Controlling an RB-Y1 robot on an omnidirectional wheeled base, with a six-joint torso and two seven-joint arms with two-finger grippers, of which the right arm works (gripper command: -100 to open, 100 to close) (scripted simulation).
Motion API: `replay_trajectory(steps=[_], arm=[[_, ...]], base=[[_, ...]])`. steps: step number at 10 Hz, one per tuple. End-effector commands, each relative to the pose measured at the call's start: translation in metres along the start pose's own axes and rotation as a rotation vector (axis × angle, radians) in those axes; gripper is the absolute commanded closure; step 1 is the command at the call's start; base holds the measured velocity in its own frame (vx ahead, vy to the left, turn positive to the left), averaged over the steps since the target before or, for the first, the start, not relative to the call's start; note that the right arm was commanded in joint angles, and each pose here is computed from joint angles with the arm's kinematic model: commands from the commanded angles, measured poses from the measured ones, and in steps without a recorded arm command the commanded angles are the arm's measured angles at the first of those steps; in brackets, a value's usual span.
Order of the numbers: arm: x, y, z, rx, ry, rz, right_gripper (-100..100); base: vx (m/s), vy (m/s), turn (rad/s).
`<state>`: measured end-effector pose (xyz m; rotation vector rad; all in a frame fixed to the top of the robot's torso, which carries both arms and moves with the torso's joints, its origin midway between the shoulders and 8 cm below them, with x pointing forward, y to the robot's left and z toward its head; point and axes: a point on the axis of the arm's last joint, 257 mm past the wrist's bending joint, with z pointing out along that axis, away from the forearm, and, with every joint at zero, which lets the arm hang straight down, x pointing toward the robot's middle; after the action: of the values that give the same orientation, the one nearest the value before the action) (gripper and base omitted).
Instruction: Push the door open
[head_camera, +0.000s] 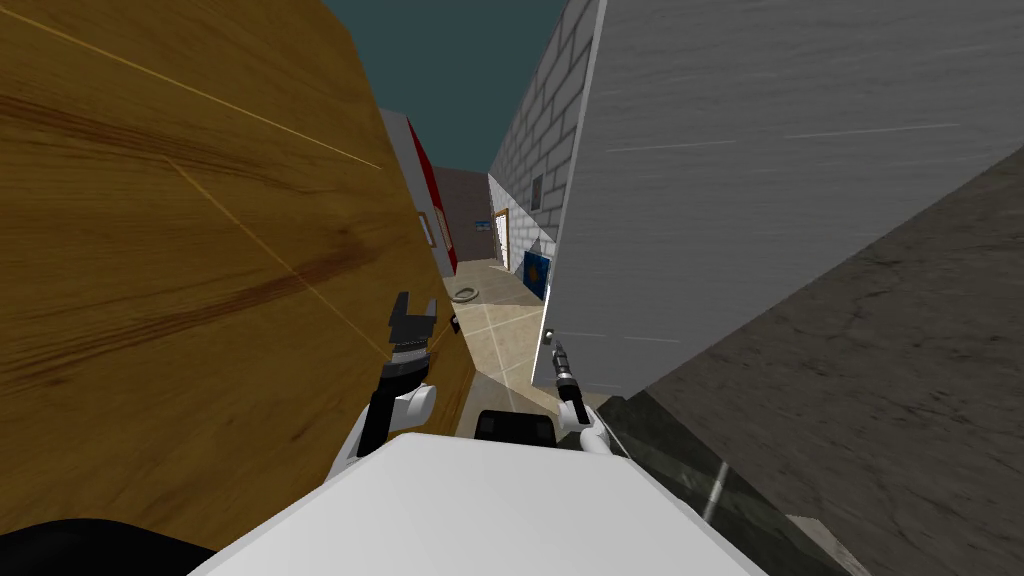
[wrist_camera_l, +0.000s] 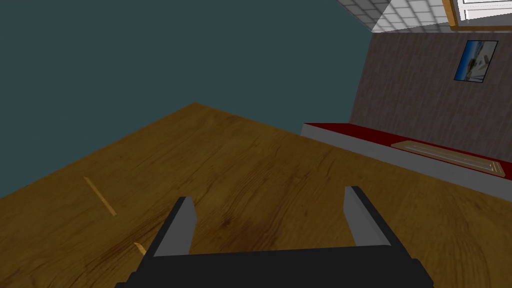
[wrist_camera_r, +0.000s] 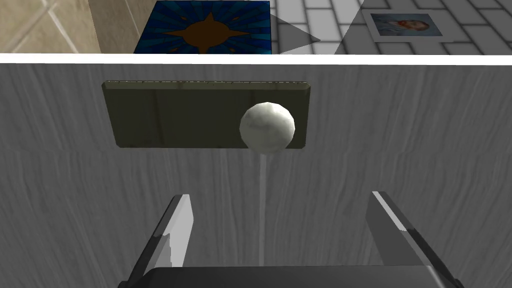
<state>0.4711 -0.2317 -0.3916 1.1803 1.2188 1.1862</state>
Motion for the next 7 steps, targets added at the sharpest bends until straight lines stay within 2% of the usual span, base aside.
replay_trajectory(steps=[1, 4, 5, 6, 7], arm=[[-0.0014, 0.0004, -0.0005, -0.003, -0.005, 0.001, -100], [0.0032, 0.0004, -0.0021, -0.007, -0.011, 0.015, -100], [0.0013, 0.0002, -0.0016, -0.006, -0.010, 0.011, -100], [0.0013, 0.0002, -0.0016, -0.006, -0.010, 0.011, 100], [0.0013, 0.0002, -0.0016, -0.006, -0.010, 0.011, 100]], base=[[0.233, 0.006, 0.027], [0.198, 0.003, 0.025], [0.081, 0.011, -0.010], [-0.019, -0.001, 0.006], [-0.032, -0.004, 0.010]])
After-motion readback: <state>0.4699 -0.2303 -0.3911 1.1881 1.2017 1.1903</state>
